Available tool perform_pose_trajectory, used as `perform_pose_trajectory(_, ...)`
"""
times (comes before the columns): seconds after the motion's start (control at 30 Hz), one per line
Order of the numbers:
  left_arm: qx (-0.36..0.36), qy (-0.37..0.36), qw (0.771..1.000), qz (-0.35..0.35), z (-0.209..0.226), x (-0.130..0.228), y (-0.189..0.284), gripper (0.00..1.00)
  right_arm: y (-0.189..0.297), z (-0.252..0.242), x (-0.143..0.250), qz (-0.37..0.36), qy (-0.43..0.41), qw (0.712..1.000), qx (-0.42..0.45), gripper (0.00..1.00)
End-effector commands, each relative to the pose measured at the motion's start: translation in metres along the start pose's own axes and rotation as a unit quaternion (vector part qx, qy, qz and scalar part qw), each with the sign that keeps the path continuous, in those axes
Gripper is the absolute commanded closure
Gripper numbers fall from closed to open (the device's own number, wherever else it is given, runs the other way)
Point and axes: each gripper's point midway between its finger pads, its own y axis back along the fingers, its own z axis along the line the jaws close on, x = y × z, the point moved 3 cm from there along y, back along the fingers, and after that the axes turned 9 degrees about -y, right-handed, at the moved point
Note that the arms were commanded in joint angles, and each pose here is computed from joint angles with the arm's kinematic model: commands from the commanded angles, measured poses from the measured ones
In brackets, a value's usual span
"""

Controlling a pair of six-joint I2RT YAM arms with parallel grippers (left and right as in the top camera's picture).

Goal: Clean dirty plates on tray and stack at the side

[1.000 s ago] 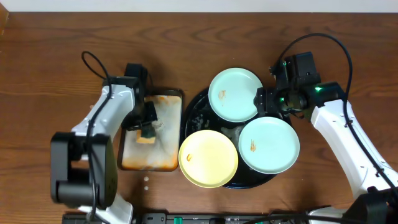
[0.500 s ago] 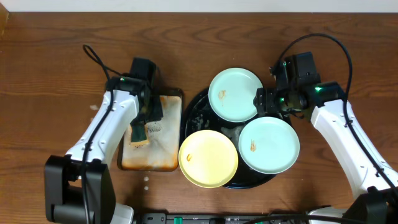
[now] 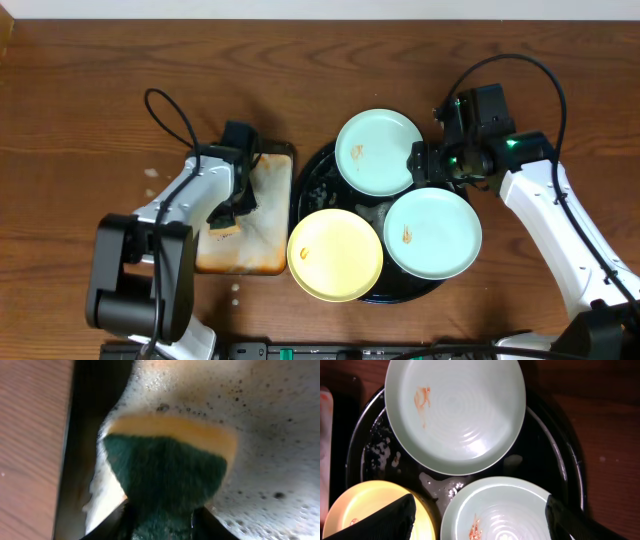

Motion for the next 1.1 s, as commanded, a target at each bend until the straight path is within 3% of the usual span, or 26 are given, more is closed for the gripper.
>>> perform_pose_trajectory(0.0, -0.011, -0.017, 0.999, 0.029, 0.0, 0.013, -0.016, 0.7, 0.005, 0.006, -0.004, -0.007, 0.0, 1.0, -0.008, 0.19)
perform_pose_trajectory(0.17, 0.057, -0.041, 0.997, 0.033, -0.02, 0.011, -0.014, 0.92, 0.005, 0.006, -0.004, -0.008, 0.0, 1.0, -0.008, 0.18)
perform_pose_trajectory(0.27, 0.123, -0.074, 0.989, 0.034, -0.037, 0.009, -0.003, 0.92, 0.005, 0.006, -0.004, -0.008, 0.0, 1.0, -0.008, 0.18)
perform_pose_trajectory(0.67, 0.177, -0.065, 0.976, -0.105, -0.034, -0.029, 0.096, 0.93, -0.004, 0.0, -0.016, -0.039, 0.003, 0.999, 0.013, 0.16)
perform_pose_trajectory(1.07, 0.231, -0.087, 0.948, -0.2, -0.078, -0.053, 0.162, 0.93, -0.074, -0.011, -0.016, 0.012, -0.025, 0.999, 0.021, 0.39)
